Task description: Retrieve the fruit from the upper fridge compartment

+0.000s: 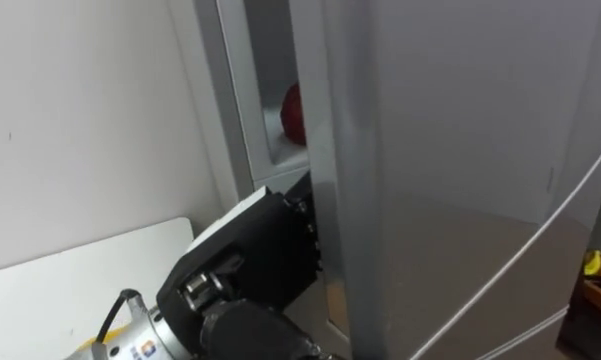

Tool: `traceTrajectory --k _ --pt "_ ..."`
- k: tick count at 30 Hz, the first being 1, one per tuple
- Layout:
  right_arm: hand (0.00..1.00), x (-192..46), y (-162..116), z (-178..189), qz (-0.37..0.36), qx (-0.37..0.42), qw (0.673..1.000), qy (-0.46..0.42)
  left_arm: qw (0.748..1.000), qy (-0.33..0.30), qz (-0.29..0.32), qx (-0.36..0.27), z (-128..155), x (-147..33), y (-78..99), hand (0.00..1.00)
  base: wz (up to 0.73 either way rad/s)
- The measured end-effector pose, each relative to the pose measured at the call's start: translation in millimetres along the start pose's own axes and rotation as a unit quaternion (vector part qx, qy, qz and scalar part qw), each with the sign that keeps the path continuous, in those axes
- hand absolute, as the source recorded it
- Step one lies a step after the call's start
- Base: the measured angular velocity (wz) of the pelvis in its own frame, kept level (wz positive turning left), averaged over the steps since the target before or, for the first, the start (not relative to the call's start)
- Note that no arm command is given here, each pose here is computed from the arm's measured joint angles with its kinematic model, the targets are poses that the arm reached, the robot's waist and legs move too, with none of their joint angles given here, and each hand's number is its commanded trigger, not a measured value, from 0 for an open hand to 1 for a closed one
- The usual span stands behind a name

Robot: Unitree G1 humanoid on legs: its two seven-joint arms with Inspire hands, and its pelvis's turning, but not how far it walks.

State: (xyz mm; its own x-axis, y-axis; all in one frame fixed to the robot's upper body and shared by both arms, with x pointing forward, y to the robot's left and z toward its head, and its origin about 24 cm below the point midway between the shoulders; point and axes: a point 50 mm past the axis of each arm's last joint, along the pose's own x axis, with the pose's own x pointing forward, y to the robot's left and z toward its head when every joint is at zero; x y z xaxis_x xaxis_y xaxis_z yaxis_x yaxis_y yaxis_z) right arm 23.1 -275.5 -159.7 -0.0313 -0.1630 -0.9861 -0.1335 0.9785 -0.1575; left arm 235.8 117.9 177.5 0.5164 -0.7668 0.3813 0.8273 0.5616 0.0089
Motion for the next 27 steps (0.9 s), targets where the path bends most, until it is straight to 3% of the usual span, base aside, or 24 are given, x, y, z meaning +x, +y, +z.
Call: traceTrajectory --k 13,27 --pt "0.00 0.1 -2.2 -11.9 0.003 0.050 0.999 0.012 1.000 0.007 -0.022 0.001 -3.0 14.7 -8.8 0.00 -0.02" --pt "0.00 -0.8 -7.1 -10.3 -0.004 0.062 0.998 0.010 0.993 -0.008 -0.115 0.006 2.6 49.0 -32.0 0.00 -0.09"
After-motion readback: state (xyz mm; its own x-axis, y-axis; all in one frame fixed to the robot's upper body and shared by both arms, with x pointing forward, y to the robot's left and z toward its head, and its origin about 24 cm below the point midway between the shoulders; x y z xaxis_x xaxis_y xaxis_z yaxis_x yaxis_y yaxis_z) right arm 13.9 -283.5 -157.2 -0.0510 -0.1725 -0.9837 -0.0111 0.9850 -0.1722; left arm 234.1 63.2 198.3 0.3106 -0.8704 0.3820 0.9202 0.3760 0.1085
